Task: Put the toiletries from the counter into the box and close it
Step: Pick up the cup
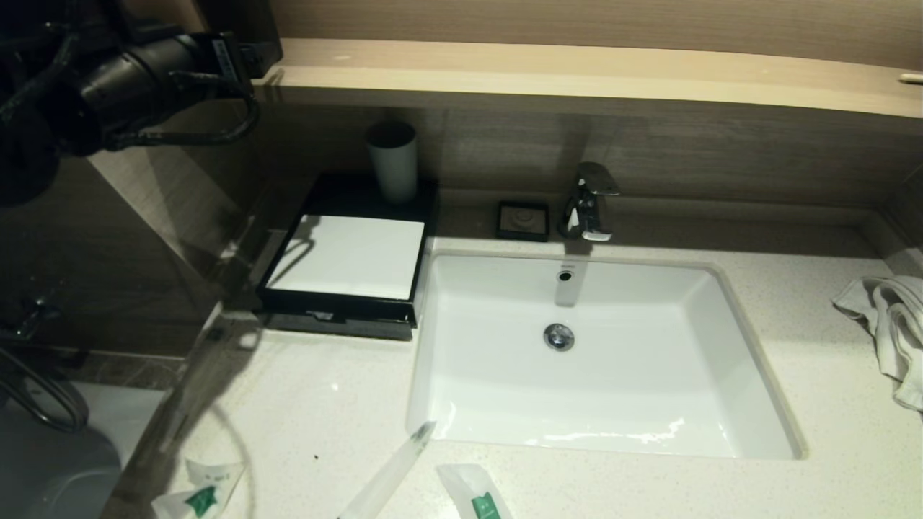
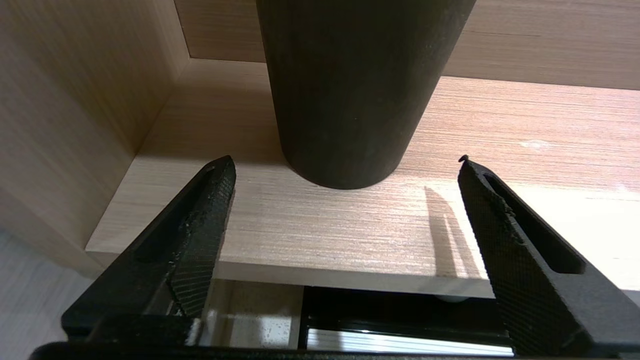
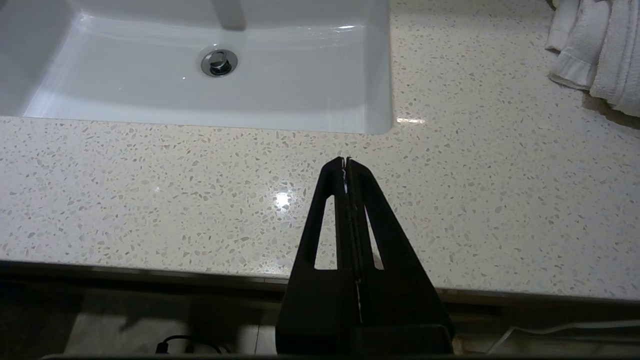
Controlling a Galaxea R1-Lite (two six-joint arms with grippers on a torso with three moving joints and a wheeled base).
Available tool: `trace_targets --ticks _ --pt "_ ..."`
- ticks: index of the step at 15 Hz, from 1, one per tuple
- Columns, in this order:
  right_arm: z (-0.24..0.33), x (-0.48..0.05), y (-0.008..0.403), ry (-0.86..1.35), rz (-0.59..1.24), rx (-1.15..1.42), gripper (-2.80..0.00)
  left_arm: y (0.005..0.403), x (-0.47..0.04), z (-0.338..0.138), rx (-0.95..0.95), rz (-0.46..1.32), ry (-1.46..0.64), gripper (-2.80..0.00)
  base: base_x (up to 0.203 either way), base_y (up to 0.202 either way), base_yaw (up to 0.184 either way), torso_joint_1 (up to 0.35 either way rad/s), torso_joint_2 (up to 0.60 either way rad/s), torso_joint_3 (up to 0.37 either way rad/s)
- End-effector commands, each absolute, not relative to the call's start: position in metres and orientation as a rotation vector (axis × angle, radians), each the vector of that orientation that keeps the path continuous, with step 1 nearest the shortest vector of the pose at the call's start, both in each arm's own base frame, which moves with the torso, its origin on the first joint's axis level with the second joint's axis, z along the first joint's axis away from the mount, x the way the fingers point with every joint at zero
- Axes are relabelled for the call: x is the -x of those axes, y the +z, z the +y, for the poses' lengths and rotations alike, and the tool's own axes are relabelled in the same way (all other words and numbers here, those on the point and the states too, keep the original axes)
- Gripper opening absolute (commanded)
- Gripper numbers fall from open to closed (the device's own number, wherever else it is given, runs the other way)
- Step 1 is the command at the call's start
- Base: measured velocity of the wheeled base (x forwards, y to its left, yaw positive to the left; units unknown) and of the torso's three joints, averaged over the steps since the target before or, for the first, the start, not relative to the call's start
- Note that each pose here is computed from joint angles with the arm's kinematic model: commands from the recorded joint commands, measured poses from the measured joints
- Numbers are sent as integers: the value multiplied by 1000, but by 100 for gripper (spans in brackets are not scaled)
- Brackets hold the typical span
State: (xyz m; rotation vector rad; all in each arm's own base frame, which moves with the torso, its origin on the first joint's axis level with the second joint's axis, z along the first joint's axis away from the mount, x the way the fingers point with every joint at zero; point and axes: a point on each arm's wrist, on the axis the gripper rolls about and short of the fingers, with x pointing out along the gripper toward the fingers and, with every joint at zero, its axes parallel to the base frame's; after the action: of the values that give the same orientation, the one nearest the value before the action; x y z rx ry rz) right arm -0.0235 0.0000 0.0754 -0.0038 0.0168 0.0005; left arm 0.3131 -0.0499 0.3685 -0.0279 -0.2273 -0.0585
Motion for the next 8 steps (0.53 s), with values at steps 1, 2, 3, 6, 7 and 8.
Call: trace_targets --ticks 1,2,3,6,7,8 --pt "0 24 75 2 17 5 -280 366 -322 -51 30 -232 -58 0 0 0 0 0 0 0" --pt "0 24 75 2 17 5 -280 366 -326 -52 30 -238 -58 0 0 0 0 0 0 0" --pt "0 24 75 0 17 5 -280 365 -327 -52 30 -239 -58 0 0 0 0 0 0 0" --pt "0 24 75 2 17 5 -280 363 -330 -53 30 -239 -58 0 0 0 0 0 0 0" --pt "0 24 75 2 17 5 -280 365 -331 -53 31 -248 -58 0 0 0 0 0 0 0" --pt "0 24 75 2 17 5 -280 366 -332 -54 32 -252 -59 0 0 0 0 0 0 0"
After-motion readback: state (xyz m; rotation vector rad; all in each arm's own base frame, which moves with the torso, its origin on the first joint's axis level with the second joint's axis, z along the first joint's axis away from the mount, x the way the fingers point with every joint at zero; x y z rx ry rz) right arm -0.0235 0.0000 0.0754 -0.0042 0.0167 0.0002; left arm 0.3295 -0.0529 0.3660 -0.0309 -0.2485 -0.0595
